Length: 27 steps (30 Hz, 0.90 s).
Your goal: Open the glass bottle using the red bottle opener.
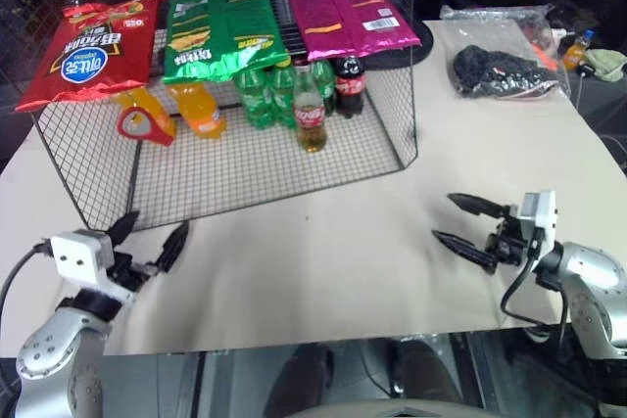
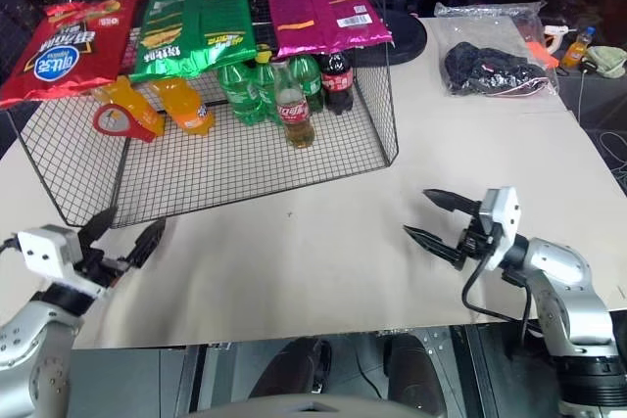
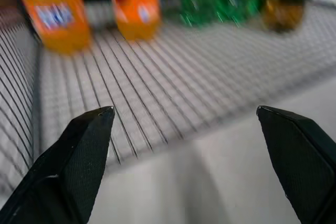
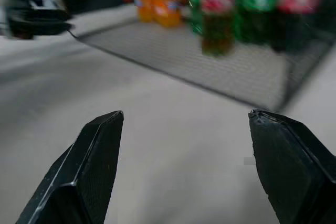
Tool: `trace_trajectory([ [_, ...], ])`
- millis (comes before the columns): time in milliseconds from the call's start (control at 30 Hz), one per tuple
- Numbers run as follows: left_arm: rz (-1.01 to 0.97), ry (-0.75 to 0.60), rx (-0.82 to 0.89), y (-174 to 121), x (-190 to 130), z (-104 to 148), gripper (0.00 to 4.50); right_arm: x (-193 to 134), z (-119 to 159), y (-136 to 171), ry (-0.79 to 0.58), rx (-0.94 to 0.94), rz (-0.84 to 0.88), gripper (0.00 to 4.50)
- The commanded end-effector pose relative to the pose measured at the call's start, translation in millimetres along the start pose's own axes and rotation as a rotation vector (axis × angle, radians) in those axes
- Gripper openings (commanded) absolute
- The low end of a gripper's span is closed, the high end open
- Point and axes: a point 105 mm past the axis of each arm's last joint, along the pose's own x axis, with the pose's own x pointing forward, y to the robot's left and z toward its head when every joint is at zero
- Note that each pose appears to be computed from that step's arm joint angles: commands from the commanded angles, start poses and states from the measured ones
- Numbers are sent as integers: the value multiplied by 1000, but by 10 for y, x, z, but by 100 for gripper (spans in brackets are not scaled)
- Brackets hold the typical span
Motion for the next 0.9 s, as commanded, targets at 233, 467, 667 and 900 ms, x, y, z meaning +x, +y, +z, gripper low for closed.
trace_trajectory([
  [233, 251, -176, 71, 277, 310, 512, 450, 565, 648, 440, -186, -56, 178, 383],
  [467, 290, -215, 60, 359, 559, 644, 450, 657, 685, 511, -192, -47, 203, 383],
  [667, 295, -227, 46, 381, 730, 675, 450, 673, 669, 492, -192, -57, 196, 383],
  [900, 264, -222, 30, 334, 809, 632, 450, 692, 643, 497, -194, -52, 183, 383],
])
